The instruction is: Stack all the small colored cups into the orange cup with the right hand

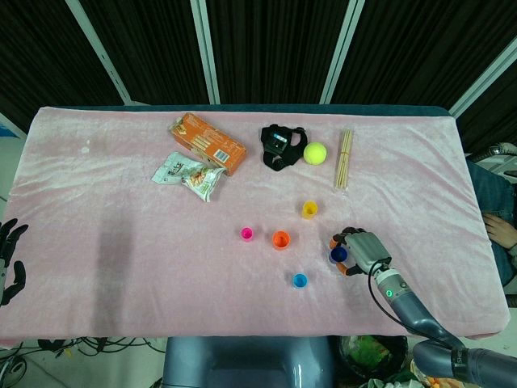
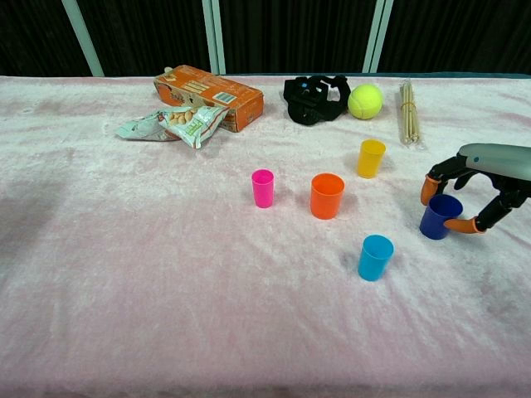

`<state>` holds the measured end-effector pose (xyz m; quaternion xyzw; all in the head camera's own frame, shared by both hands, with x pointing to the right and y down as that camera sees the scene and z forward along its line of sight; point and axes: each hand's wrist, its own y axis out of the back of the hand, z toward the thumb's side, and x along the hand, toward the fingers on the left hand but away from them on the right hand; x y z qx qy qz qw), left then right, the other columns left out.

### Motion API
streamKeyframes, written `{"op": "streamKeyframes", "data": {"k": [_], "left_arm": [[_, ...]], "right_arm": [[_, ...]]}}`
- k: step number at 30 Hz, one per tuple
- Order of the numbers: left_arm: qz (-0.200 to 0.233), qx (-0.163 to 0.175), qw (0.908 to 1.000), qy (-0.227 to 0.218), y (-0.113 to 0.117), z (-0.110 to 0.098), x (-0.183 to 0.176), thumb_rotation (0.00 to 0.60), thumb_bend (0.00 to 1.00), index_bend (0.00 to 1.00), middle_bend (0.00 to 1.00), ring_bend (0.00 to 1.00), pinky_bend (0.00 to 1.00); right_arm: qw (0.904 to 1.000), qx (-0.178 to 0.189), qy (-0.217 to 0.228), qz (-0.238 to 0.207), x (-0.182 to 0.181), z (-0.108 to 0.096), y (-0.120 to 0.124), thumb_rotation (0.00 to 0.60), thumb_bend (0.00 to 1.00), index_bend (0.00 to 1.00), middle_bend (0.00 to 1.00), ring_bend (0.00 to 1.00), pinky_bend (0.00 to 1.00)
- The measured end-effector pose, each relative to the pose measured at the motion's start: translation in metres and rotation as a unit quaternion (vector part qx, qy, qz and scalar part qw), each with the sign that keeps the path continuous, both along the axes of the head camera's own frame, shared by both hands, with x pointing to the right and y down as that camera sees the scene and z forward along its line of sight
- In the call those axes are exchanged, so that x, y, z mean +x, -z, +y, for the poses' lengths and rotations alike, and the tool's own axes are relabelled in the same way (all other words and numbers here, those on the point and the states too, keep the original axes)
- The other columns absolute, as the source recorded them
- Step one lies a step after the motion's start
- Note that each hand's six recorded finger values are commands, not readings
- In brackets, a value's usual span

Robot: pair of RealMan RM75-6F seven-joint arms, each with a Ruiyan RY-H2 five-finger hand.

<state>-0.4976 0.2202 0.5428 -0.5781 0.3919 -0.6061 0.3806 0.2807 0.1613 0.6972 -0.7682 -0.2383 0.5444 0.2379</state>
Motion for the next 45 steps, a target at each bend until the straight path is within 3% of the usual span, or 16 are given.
{"op": "streamKeyframes", "data": {"k": [33,40,45], "left_arm": [[-0.001,-0.002,1.0000,0.000,-0.001,0.000,0.001,0.600,0.70,0.11,0.04,0.00,0.00],[0.000,-0.003,1.0000,0.004,-0.001,0.000,0.001,0.600,0.70,0.11,0.05,0.00,0.00],[0.002,-0.005,1.0000,0.005,-0.002,-0.001,0.000,0.600,0.70,0.11,0.04,0.00,0.00]], "right_arm": [[0.9999,0.009,-0.006,-0.010,-0.001,-0.011,0.010,0.600,0.29,0.48,0.39,0.19,0.21],[0.9995,0.029,0.009,-0.010,-0.014,-0.044,0.028,0.600,0.29,0.48,0.38,0.20,0.21],[0.9994,0.019,0.002,-0.030,-0.032,-0.068,0.038,0.600,0.29,0.48,0.38,0.20,0.21]]}}
